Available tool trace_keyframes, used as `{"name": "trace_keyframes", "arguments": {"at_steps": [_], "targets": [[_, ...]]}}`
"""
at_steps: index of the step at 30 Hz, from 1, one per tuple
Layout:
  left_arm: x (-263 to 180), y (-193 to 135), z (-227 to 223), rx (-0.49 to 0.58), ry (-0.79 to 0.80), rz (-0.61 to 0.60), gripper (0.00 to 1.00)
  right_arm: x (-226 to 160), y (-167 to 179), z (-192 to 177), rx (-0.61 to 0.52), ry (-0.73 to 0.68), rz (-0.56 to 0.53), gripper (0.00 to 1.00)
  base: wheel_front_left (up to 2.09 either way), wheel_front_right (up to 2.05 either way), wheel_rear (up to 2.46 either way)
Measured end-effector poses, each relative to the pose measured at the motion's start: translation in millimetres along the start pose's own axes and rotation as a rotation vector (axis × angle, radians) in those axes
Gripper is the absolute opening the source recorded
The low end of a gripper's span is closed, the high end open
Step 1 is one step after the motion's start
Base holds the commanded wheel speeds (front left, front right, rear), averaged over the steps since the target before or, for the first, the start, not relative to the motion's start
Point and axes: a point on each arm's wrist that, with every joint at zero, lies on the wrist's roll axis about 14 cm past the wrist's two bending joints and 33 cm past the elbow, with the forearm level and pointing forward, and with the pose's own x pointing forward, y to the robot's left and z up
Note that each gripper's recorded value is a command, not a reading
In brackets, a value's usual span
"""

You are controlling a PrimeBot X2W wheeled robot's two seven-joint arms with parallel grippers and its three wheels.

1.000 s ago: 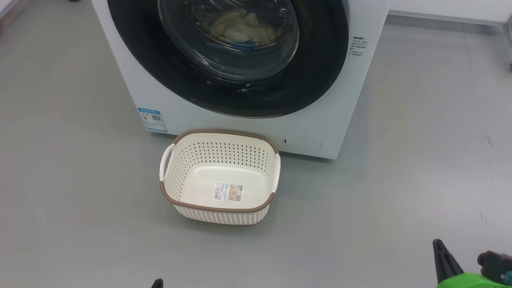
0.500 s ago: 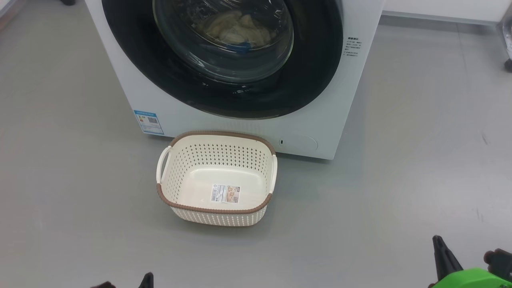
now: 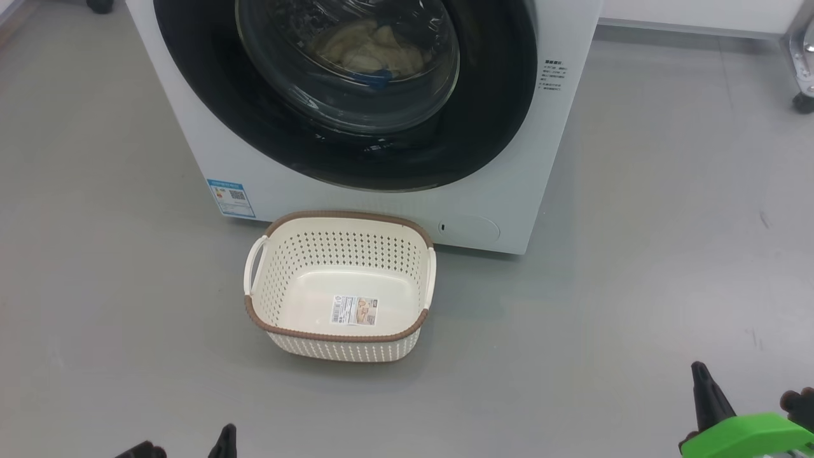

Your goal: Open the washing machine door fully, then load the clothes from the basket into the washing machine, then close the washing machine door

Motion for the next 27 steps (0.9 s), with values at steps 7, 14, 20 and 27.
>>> {"name": "trace_keyframes", "arguments": {"at_steps": [7, 14, 20, 27], "targets": [[2, -3, 5, -0.081, -0.006, -0.006, 0.0, 0, 1, 3, 0.081, -0.009, 0.0, 0.0, 0.0, 0.0, 0.0], [7, -7, 15, -0.156, -0.023, -0.019, 0.0, 3, 5, 9, 0.161, -0.027, 0.012, 0.0, 0.0, 0.0, 0.0], [8, -7, 19, -0.226, -0.028, -0.021, 0.0, 3, 5, 11, 0.231, -0.03, 0.013, 0.0, 0.0, 0.0, 0.0], [10, -9, 24, -0.302, -0.033, -0.035, 0.0, 5, 8, 17, 0.311, -0.047, 0.027, 0.0, 0.0, 0.0, 0.0]]}}
